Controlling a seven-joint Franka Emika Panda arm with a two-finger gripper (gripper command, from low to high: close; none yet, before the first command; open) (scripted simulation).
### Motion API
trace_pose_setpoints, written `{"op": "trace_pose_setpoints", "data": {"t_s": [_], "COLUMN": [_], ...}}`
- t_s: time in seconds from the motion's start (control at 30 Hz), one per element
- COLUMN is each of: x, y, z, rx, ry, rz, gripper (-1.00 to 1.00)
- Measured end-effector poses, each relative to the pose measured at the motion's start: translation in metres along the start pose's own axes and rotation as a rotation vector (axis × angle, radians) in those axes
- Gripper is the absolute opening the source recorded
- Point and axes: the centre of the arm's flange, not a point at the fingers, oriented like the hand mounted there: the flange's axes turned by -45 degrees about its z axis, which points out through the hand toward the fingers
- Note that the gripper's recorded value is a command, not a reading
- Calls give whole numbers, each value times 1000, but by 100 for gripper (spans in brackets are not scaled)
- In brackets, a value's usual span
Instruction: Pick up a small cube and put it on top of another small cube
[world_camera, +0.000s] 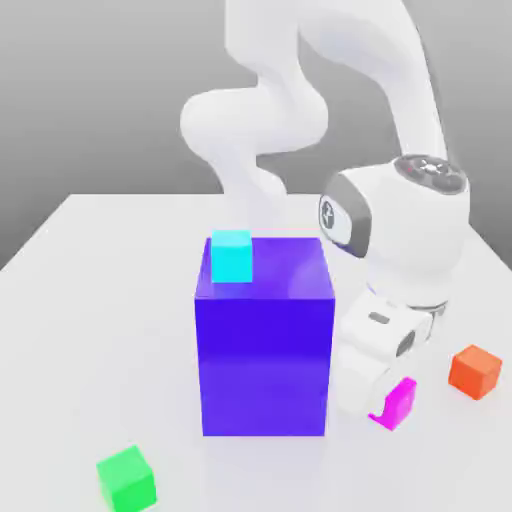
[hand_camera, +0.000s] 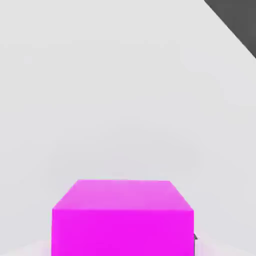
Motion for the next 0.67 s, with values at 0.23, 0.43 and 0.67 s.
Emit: {"op": "trace_pose_setpoints", "data": {"t_s": [0.23, 0.43, 0.67], "x": [-72, -156, -161], "y": [136, 205, 207], "z": [-23, -17, 30], "rx": [9, 8, 8], "ry": [-14, 33, 36], "rz": [94, 188, 196], "gripper": [-100, -100, 100]}}
